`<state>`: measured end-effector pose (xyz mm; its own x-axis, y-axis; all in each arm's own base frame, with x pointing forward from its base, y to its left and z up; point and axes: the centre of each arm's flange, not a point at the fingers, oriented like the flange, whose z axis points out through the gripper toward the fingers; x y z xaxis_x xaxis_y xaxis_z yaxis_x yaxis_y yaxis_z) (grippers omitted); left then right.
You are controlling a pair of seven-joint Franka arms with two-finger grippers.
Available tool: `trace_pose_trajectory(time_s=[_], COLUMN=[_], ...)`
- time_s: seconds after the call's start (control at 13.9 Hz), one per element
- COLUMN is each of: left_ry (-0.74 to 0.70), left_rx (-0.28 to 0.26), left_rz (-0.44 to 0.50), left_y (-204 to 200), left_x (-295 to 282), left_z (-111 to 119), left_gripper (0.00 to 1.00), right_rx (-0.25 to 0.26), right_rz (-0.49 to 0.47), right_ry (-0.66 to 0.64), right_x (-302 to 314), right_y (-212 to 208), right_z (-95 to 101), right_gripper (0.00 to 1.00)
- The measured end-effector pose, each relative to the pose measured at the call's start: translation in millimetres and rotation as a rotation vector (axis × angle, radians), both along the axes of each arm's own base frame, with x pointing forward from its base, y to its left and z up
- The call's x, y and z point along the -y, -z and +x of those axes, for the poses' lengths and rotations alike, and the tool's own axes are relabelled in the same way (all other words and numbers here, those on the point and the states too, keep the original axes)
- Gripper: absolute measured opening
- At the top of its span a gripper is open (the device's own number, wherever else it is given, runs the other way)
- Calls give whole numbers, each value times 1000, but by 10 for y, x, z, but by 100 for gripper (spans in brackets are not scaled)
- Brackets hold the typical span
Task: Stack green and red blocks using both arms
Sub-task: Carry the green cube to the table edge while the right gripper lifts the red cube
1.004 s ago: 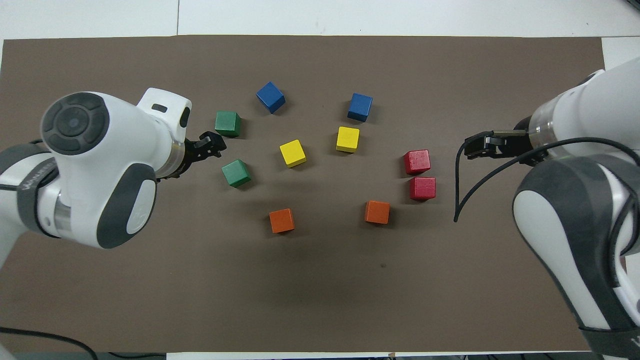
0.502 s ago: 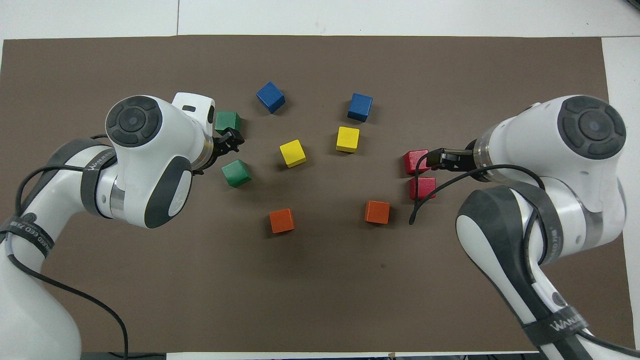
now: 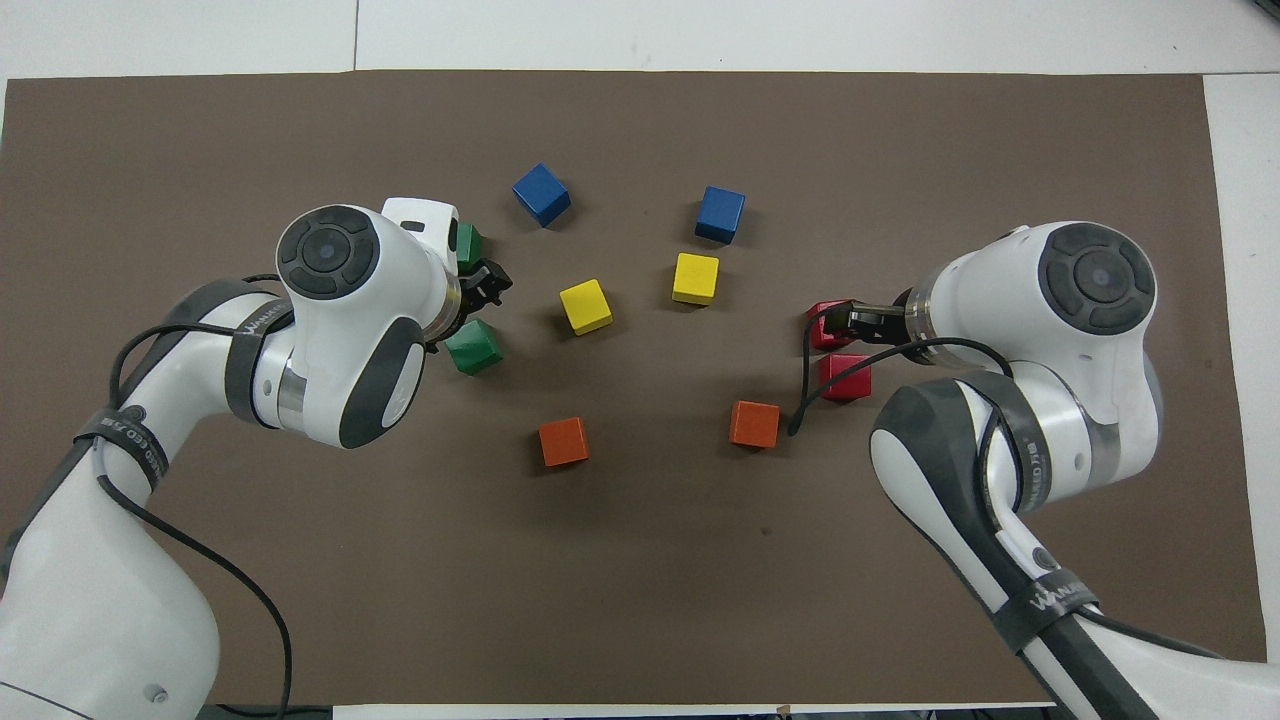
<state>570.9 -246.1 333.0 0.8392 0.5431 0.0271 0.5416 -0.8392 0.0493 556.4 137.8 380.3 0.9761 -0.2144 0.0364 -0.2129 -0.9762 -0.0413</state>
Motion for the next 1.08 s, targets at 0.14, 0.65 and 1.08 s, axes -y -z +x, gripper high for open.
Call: trace_pose_trajectory(time_s=[0.14, 0.65, 1.08], left_ry=[-1, -36, -42], left_rx=[-5, -20, -17], left_rz=[3, 6, 5], left_y=[51, 241, 305], left_x=[-8, 28, 26], left_z=[-5, -136, -175], left_gripper=[100, 92, 55], right_rx=[-9, -3, 12], right_rz=[1, 4, 8], right_ry=[40, 70, 61], right_x=[5, 22, -8], right_y=[112, 285, 451], right_z=[-15, -88, -180], right_gripper=[100, 100, 100])
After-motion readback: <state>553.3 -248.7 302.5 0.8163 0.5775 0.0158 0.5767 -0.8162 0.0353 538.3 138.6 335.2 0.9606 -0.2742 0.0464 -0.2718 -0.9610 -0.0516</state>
